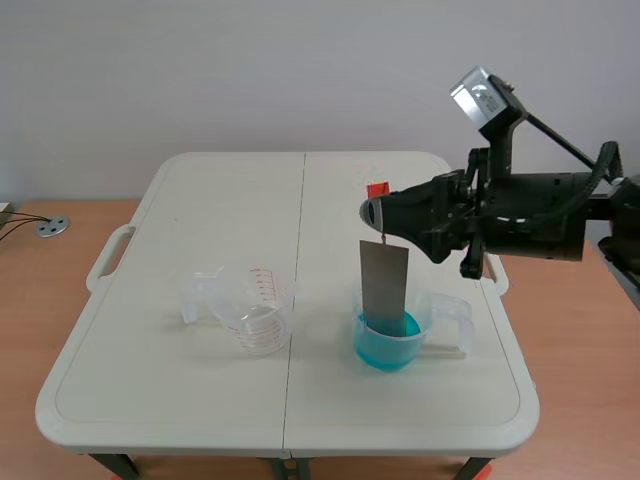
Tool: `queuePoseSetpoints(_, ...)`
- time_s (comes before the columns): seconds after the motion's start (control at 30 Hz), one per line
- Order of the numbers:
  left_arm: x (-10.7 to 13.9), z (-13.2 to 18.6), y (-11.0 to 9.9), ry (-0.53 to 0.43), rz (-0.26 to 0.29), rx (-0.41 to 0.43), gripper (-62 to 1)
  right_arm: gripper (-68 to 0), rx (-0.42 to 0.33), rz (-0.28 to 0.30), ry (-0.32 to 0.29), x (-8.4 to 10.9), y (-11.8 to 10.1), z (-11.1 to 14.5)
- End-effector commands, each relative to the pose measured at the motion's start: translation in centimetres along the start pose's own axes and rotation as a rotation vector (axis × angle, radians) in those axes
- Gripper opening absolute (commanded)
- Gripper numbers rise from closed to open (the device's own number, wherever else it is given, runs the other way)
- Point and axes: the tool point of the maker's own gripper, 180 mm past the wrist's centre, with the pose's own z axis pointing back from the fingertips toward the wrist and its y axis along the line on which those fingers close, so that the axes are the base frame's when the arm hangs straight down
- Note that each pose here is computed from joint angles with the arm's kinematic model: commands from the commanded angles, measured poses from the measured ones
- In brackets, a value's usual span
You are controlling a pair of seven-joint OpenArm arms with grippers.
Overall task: Hold the metal plate by the orange handle, dip it into the blue solution, take it out and point at it, then put the plate back in the beaker on the left.
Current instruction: 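Lower the plate into the blue solution, then hold the plate still in the solution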
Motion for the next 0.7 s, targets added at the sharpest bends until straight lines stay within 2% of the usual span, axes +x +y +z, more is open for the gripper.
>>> queuePoseSetpoints(0.0, 0.3, 0.0, 0.2, -0.011, 0.003, 0.004, -58.0, -66.5, 0.021, 0.019, -0.020, 0.7, 0.4, -0.2)
queuePoseSetpoints(0.37, 0.0, 0.0, 0.1, 0.010, 0.004, 0.004, -57.9, -66.5, -0.017, 0.005, 0.053, -1.9, -0.6, -1.0)
queuePoseSetpoints(0.67, 0.4, -0.1, 0.3, -0.005, 0.010, 0.008, -57.9, -66.5, -0.016, 0.000, 0.053, -2.1, -0.5, -1.2)
